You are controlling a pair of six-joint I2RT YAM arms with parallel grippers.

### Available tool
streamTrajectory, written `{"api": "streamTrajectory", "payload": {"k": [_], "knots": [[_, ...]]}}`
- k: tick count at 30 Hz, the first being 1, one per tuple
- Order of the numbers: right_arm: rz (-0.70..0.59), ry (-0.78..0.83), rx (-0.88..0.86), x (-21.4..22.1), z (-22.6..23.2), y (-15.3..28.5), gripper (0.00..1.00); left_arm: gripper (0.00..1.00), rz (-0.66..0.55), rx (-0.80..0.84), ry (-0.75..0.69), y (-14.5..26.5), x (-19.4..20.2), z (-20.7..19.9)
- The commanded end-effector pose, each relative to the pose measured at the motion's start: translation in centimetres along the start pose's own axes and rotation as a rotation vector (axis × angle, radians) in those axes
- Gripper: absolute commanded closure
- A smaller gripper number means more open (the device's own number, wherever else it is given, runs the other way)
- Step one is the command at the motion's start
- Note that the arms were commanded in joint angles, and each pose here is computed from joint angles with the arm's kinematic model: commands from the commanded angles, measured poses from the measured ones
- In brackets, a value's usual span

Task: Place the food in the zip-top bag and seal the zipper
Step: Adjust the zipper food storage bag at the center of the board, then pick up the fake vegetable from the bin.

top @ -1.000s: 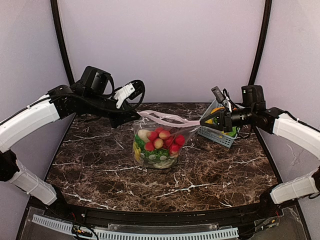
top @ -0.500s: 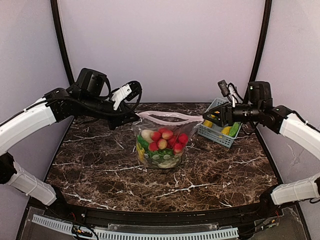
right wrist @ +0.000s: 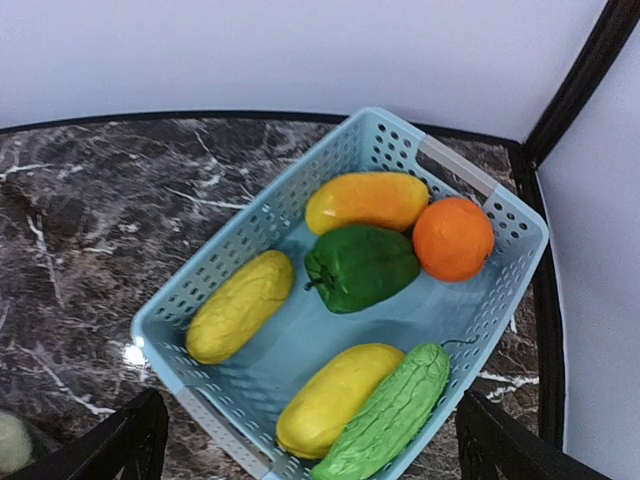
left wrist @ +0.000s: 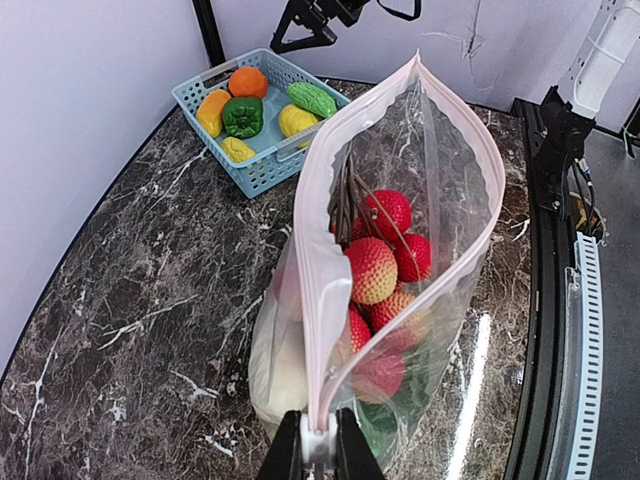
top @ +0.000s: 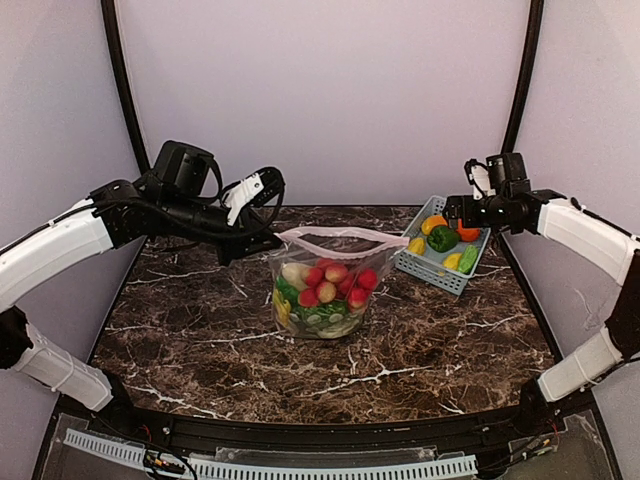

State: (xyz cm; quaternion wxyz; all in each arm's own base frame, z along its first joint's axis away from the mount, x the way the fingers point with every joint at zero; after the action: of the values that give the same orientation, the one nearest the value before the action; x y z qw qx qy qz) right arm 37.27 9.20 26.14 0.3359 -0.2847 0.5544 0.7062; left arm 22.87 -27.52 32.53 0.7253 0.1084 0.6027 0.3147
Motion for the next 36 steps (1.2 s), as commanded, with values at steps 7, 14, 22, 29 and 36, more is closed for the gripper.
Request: {"api": "streamTrajectory", "payload": {"k": [7,14,22,29,36], "knots": [[0.145,0.072,0.198,0.0,-3.5,-8.7,0.01,0.99,-0.035,0.003,-0.003,0.9,-0.4,-0.5],[0.200,-0.056,0.239,0.0,-3.8,-14.0,0.01,0.99,-0.027,0.016,0.002,0.5,-0.1,-0.6],[0.237,-0.251,0.372,1.5,-5.2,-17.9,0.01,0.99,-0.026,0.021,0.002,0.4,-0.1,-0.7],[0.240,-0.327,0.428,2.7,-6.0,-18.8,0.01,0.99,-0.025,0.025,0.003,0.4,0.0,-0.7],[0.252,-0.322,0.448,3.6,-6.4,-20.3,0.03,0.99,-0.028,0.029,0.004,0.4,0.0,-0.8]]}}
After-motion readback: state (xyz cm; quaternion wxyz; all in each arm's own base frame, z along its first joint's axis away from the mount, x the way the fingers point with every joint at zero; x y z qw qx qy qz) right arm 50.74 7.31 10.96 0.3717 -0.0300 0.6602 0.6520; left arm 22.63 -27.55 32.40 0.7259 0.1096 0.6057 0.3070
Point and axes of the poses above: each gripper's point midway between its finger pads, its own y axis back along the fingers, its own z axis along the line the jaws close on, x = y × z, the point moved 5 cm from there along y, back along the fingers, and after that the axes turned 13 degrees about -y, right-handed, at the moved point
